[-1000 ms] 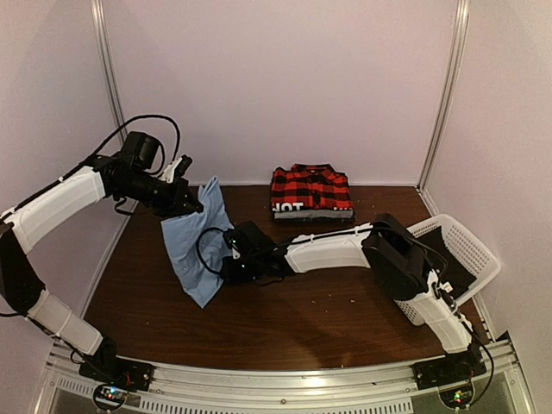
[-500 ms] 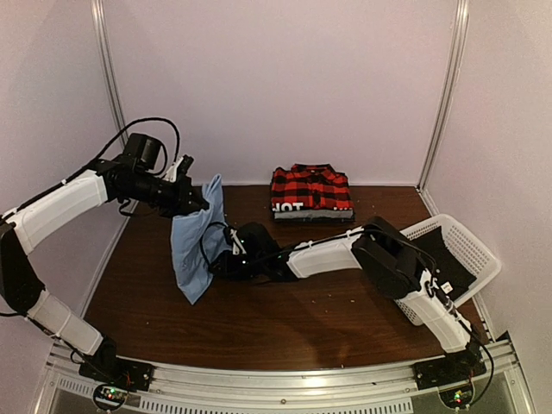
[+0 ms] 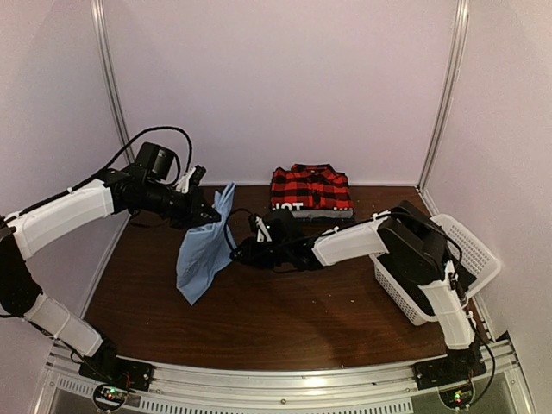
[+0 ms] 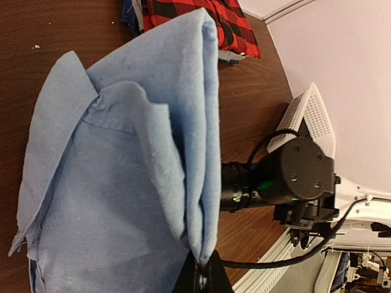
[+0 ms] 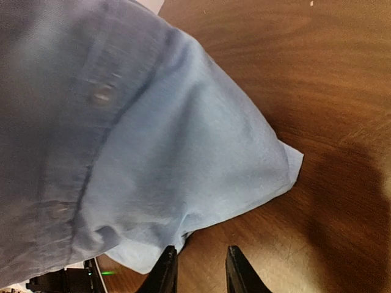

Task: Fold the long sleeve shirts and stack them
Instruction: Turn over the square-folded shirt at the center of the board, then move the square-folded shirt to the center of the board.

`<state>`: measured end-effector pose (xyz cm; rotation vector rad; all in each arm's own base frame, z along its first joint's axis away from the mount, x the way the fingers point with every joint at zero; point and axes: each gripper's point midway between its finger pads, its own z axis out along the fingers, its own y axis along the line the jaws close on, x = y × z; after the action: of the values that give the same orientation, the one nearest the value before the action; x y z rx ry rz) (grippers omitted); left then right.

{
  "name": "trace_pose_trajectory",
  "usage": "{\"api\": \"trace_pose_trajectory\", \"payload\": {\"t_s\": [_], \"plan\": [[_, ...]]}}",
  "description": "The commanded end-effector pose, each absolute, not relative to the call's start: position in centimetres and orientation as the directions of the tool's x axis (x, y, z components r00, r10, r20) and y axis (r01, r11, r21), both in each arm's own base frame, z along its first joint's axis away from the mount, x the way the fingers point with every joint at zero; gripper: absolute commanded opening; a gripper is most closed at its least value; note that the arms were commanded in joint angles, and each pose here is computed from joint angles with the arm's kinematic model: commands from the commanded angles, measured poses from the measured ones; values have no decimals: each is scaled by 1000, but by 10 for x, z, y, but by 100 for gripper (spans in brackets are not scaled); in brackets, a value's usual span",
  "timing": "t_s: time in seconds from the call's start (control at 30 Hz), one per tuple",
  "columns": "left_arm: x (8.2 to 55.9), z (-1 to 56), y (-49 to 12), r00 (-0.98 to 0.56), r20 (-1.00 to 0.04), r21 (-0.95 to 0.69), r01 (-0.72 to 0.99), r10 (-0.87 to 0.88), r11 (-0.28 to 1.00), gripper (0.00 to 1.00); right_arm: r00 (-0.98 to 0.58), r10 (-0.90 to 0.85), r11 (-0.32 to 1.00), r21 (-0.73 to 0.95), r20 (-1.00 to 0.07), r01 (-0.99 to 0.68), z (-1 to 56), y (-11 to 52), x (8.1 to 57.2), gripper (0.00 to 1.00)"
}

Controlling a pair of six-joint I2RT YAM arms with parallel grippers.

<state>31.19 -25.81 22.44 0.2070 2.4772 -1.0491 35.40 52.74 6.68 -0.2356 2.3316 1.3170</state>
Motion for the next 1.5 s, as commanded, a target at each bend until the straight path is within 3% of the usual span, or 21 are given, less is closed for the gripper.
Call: {"api": "trace_pose_trajectory", "payload": {"t_s": [0.0, 0.17, 0.37, 0.4, 0.57, 0.67, 0.97, 1.1, 1.23, 1.47], "plan": [[311, 231, -267, -866, -497, -638, 328, -47, 697, 0, -816, 167, 508, 757, -554, -411, 155, 499, 364, 29], [300, 212, -297, -878, -477, -649, 329, -30, 686, 0, -760, 229, 602, 702, -608, -381, 201, 441, 365, 39], [257, 173, -399, -900, -429, -686, 380, 77, 620, 0, -732, 223, 728, 609, -644, -313, 206, 369, 349, 48], [250, 166, -418, -901, -421, -691, 393, 103, 607, 4, -730, 218, 751, 589, -648, -299, 202, 358, 345, 49], [246, 161, -465, -886, -441, -684, 435, 143, 586, 45, -733, 206, 809, 534, -648, -245, 191, 316, 327, 56], [258, 175, -455, -869, -481, -654, 445, 117, 612, 54, -750, 185, 826, 514, -636, -232, 179, 305, 316, 58], [306, 153, -331, -870, -489, -555, 362, 59, 749, 52, -817, 98, 871, 446, -568, -206, 125, 299, 277, 58], [314, 138, -293, -857, -501, -463, 383, 120, 799, 52, -849, 59, 887, 418, -525, -197, 95, 300, 254, 50], [317, 108, -267, -871, -457, -396, 380, 180, 836, 52, -873, 38, 896, 404, -487, -186, 72, 302, 239, 45], [317, 65, -253, -893, -387, -360, 375, 229, 854, 55, -891, 50, 885, 433, -451, -170, 49, 304, 232, 45]]}}
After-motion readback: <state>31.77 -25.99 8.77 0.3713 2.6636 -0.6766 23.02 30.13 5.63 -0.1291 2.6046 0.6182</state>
